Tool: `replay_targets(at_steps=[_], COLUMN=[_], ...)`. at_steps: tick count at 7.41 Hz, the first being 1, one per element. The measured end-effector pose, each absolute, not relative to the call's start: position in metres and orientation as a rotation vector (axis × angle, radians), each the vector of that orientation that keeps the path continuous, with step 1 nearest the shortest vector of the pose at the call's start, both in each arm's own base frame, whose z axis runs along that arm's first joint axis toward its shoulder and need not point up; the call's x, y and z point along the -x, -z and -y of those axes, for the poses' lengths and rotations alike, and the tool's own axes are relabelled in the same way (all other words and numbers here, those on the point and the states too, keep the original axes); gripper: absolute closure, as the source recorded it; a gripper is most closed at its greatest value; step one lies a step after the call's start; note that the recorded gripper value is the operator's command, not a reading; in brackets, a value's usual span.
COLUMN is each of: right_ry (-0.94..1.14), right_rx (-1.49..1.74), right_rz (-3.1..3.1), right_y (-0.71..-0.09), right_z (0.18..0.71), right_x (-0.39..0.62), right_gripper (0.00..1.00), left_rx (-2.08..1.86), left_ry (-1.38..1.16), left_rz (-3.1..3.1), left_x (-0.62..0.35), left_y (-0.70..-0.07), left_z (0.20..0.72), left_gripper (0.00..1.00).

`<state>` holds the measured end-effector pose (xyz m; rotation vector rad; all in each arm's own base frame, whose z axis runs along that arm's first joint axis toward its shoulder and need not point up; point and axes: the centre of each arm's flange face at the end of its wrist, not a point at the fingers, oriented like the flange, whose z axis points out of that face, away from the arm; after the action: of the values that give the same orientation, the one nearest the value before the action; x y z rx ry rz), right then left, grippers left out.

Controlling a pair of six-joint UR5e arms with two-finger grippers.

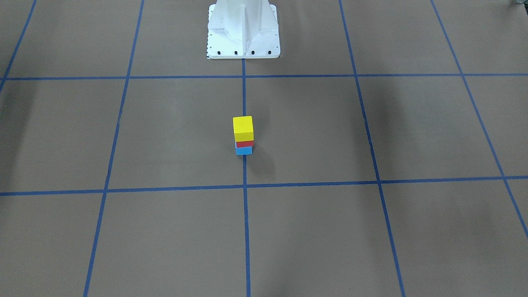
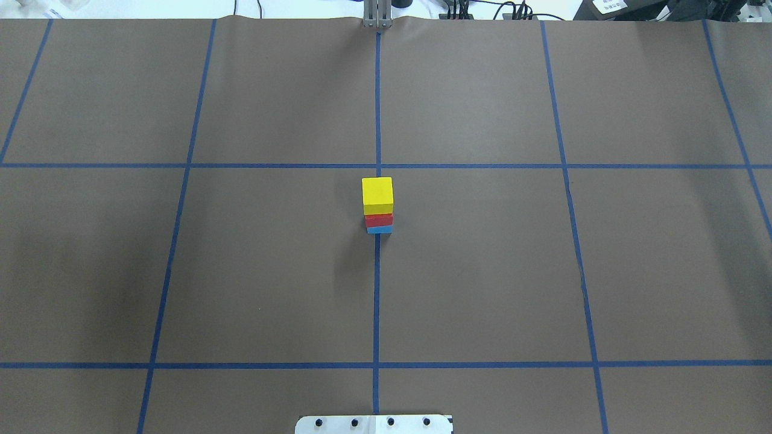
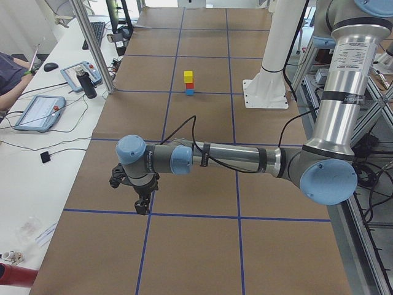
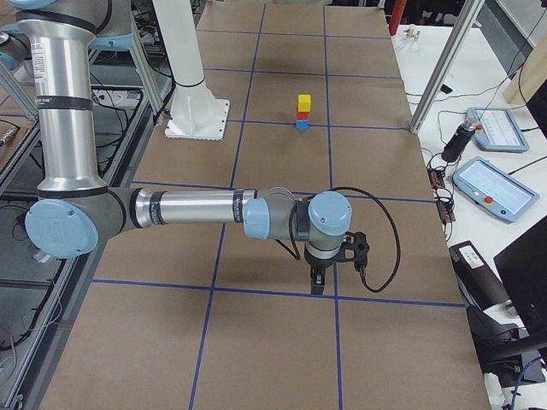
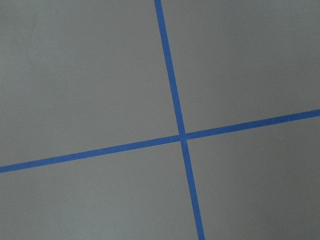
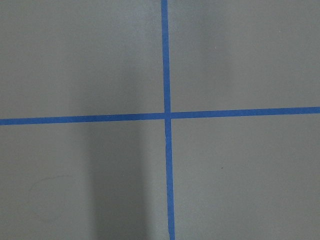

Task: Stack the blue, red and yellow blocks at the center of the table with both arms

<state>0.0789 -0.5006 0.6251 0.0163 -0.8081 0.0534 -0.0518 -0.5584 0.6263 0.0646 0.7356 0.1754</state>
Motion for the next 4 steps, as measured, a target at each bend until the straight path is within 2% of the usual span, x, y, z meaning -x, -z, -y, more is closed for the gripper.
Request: replay_targets(at_steps=[4], right_ry=[-0.052], right_rx=[-0.020], right_rz=[0.810], right_y=[-0.623], right_z=[0.502], right_x=[-0.079], right_gripper=[0.01], left_rx=[-0.041], left_ry=[-0.160], left_rz=[-0.740], left_x=[0.057], left_y=[-0.644], left_z=[0.538], left_gripper=[0.00])
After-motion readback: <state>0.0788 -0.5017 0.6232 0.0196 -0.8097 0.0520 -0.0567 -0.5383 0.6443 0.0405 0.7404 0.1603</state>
